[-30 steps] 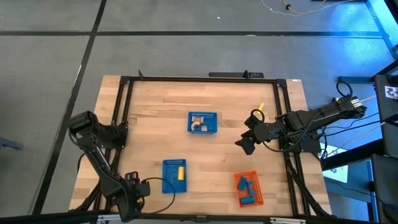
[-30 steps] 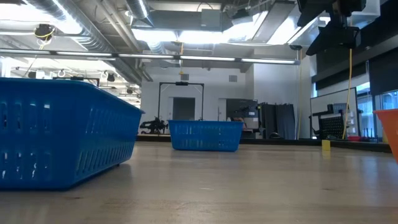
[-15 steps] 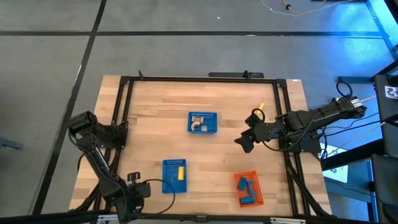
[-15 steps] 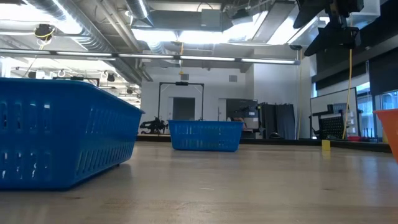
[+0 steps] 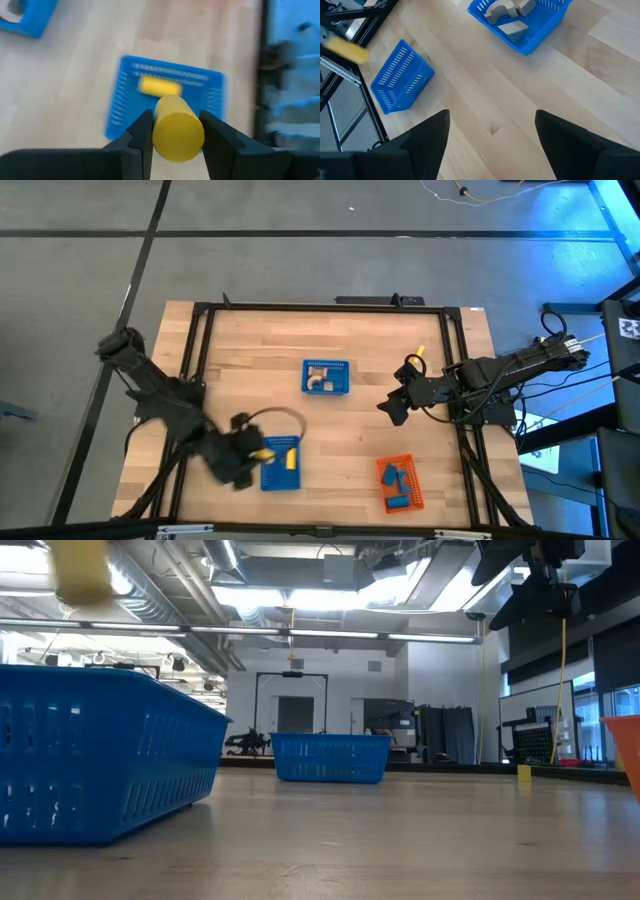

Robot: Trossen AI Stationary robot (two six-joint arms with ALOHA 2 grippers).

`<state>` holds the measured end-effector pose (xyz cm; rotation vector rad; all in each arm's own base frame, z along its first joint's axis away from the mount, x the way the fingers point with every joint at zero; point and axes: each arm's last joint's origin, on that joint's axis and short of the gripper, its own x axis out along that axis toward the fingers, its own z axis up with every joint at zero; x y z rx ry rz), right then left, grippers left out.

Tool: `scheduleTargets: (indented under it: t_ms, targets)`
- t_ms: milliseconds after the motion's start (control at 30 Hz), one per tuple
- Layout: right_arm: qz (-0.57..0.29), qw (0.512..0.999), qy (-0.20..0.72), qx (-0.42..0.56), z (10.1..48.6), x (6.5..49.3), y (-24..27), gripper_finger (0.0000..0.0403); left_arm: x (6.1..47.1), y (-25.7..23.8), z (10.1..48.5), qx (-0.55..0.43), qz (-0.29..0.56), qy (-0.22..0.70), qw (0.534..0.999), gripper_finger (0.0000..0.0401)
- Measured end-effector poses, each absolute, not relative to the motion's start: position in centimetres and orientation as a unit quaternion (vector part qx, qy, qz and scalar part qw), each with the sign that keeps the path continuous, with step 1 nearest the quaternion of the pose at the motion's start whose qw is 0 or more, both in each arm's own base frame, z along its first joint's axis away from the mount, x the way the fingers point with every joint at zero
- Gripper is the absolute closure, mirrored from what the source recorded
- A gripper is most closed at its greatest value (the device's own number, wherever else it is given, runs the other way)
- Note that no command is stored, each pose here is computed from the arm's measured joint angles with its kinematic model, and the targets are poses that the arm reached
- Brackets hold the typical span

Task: Sort & place blocks by color
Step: Put the bottom yellow block into the bottom blue basket, then put the yellow block into the bottom blue basket

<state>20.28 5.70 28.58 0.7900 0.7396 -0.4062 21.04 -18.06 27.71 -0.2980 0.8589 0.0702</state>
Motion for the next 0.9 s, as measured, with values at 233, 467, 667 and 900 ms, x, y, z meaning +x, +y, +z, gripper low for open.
scheduleTargets:
  t_ms: [233,467,667,900]
  targets:
    - [-0.192,0.838,0.35,0.373,28.6,20.3,5.7,0.0109,26.3,-16.5,22.6,-0.099,-0.004,0.515,0.851,0.0287]
    - [-0.192,0.838,0.35,0.373,28.6,20.3,5.7,0.0109,27.6,-15.9,20.7,-0.084,0.013,0.541,0.837,0.0287]
    - [-0.192,0.838,0.35,0.373,28.6,20.3,5.7,0.0109,28.5,-14.1,20.7,-0.114,0.021,0.546,0.83,0.0155]
    - [-0.201,0.839,0.353,0.361,28.6,20.2,5.1,0.0109,29.1,-11.9,21.8,-0.192,-0.039,0.57,0.798,0.0043]
